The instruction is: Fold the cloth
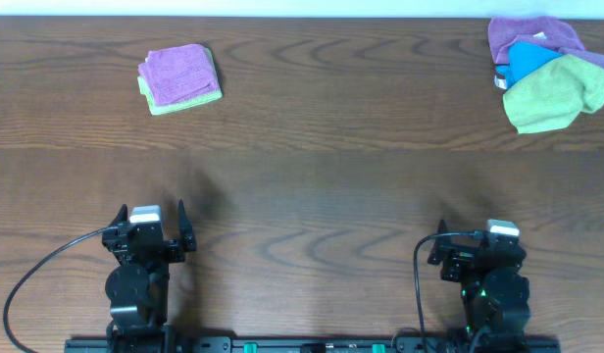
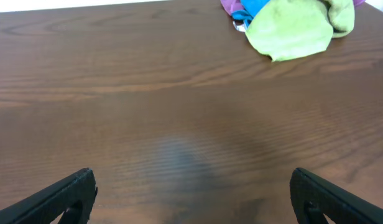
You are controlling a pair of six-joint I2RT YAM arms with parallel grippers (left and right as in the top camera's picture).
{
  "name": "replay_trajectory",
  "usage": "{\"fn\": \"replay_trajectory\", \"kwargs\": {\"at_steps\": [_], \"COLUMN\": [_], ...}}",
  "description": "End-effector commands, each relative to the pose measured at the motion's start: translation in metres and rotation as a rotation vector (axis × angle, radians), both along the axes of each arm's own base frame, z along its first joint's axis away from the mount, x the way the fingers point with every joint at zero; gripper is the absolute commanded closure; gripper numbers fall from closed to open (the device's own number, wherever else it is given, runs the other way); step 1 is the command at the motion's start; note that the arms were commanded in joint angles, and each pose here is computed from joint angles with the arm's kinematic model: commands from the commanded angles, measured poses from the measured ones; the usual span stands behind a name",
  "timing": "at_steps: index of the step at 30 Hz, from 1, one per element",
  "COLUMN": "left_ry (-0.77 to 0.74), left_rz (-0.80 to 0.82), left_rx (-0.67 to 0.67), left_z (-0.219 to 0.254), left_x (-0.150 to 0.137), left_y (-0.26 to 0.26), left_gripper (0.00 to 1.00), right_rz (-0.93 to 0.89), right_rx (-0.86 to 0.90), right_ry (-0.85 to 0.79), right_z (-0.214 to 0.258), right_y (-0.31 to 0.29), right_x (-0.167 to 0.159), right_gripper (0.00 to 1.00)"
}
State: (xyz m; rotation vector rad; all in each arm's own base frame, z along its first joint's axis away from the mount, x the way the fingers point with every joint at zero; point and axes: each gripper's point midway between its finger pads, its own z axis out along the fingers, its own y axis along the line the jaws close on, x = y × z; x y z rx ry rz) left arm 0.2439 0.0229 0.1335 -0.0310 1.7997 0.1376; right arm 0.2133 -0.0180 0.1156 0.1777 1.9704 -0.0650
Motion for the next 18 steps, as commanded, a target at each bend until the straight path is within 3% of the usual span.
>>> {"fn": "replay_trajectory", "kwargs": {"at_steps": [1,18], "left_ry": [0.041,0.041], "left_rz": [-0.004,-0.004], "left_rx": [-0.003,-0.003], "left_z": [-0.0197,-0.0197], "left_x": [-0.0013,-0.0013], "left_y": [-0.0012,-0.0012], "left_gripper": [0.05,0.05], "right_rz": [-0.013,-0.014], "right_rx": [-0.014,-0.014], "right_ry": [0.001,0.002], "right_z": [-0.0038,-0.0040], "right_y": [-0.0034,-0.0034], "right_x": [0.0000,-0.0001], "right_gripper": [0.01,0.01]}}
